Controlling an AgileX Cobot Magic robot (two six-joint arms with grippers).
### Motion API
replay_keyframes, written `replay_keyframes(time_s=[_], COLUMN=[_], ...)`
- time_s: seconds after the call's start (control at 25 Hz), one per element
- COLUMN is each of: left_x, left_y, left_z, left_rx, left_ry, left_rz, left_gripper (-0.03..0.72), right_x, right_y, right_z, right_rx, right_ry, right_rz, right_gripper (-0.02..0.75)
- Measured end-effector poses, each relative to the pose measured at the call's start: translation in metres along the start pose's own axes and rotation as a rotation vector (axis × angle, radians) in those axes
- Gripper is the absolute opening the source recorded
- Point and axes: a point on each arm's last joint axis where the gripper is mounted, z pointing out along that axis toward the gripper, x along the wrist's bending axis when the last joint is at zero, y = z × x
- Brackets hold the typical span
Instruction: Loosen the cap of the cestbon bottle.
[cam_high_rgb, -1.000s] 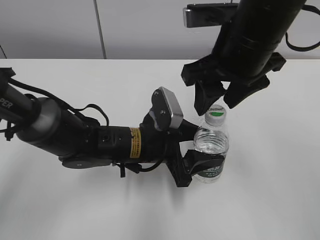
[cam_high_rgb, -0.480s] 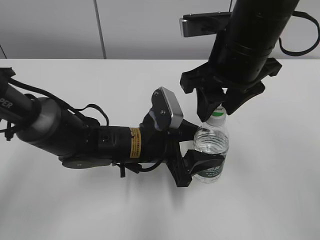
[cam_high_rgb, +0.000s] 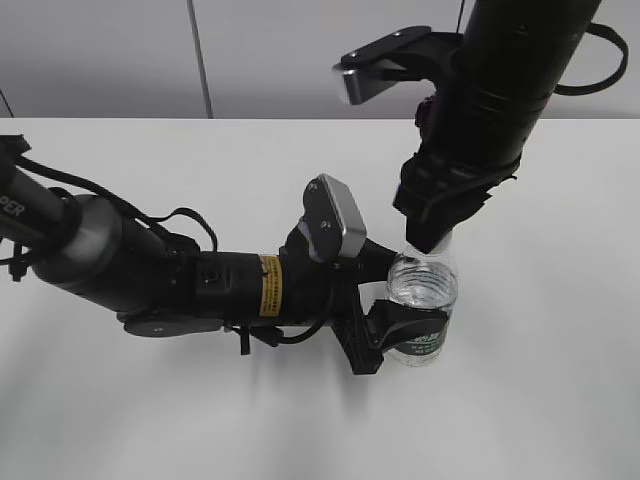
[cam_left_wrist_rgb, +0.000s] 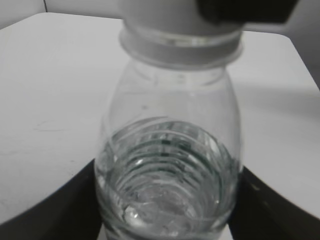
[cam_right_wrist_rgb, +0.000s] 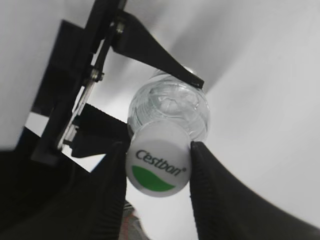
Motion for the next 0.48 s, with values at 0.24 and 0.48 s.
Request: replay_keyframes(time_s=[0.24,0.48], left_x=[-0.0004,-0.0004], left_y=[0.0002,0.0002], left_z=[-0.0001,-0.0001], left_rx=[0.001,0.001], left_ry=[-0.004,-0.005], left_rz=[0.005,0.006], left_gripper=[0.526,0.526], right_x=[-0.0002,-0.0001], right_y=[0.0005,0.0006], right_z=[-0.0008,-0.0012], right_rx=[-0.002,-0.002], right_ry=[-0.003,-0.002], right_rz=[-0.682,-0.846], right_gripper=[0.305,0.305])
